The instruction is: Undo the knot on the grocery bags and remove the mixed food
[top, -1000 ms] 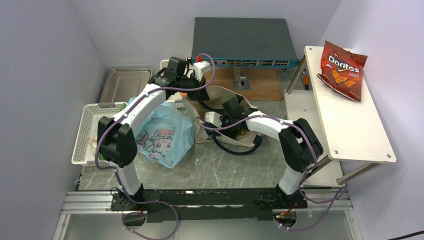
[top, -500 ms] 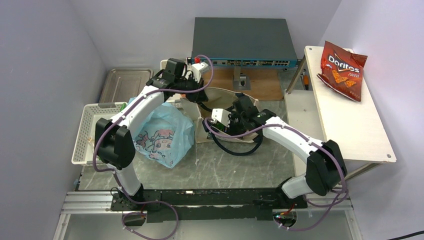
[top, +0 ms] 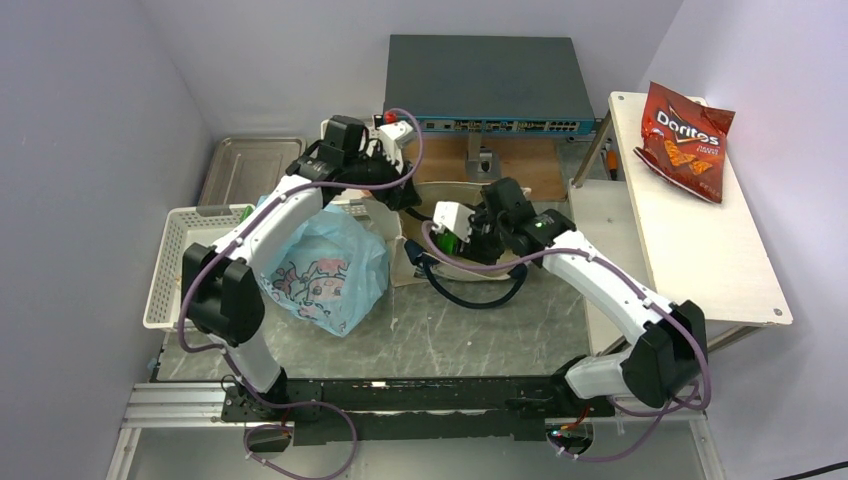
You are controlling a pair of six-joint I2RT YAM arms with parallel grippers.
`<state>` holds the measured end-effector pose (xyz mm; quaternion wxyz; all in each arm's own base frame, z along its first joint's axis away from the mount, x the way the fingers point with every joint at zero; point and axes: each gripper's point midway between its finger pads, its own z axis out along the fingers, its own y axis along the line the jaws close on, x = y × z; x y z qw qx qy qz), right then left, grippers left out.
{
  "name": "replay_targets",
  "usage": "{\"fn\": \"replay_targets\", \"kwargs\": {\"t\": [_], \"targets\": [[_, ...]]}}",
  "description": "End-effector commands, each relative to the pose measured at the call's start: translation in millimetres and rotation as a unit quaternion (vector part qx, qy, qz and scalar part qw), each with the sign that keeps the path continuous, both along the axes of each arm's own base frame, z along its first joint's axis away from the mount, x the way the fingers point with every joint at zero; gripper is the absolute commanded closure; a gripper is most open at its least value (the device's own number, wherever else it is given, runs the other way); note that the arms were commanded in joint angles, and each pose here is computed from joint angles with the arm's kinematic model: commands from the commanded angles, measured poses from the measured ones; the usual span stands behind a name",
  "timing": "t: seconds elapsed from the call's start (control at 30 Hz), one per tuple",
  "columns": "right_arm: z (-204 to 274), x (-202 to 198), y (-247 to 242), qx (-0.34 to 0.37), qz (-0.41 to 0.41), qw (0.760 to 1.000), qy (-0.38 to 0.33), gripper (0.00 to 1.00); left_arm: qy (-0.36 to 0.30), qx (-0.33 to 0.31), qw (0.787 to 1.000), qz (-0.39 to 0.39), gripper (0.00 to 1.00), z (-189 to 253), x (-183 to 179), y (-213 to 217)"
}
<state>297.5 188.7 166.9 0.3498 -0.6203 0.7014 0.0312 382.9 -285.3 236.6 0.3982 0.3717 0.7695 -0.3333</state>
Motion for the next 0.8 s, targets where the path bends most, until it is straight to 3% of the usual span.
{"fn": "replay_targets", "kwargs": {"t": [0.0, 0.13, 0.27, 0.43, 0.57, 0.67, 0.77], "targets": [[95.4, 23.4, 13.5, 0.109, -0.024, 0.991, -0.075, 1.0, -0.124, -0.032, 0.992, 0.0, 0.01, 67.0, 0.7, 8.4], [116.3, 24.4, 10.6, 0.145, -0.049, 0.987, -0.047, 1.0, -0.241, -0.033, 0.97, -0.024, 0.01, 106.1, -9.4, 18.0], [131.7, 24.5, 7.9, 0.182, -0.077, 0.98, -0.014, 1.0, -0.344, -0.008, 0.934, -0.097, 0.01, 122.7, -34.6, 23.1], [153.5, 16.9, 10.9, 0.233, -0.096, 0.967, 0.028, 1.0, -0.451, 0.058, 0.865, -0.21, 0.01, 116.7, -72.0, 10.7], [168.7, 11.4, 15.7, 0.264, -0.107, 0.957, 0.047, 1.0, -0.523, 0.135, 0.806, -0.241, 0.01, 107.1, -76.5, -8.2], [184.4, 7.9, 20.6, 0.288, -0.104, 0.95, 0.057, 1.0, -0.546, 0.157, 0.784, -0.25, 0.01, 107.5, -79.8, -27.3], [198.5, 3.0, 26.4, 0.312, -0.1, 0.943, 0.066, 1.0, -0.549, 0.16, 0.783, -0.243, 0.01, 113.1, -76.8, -46.2]]}}
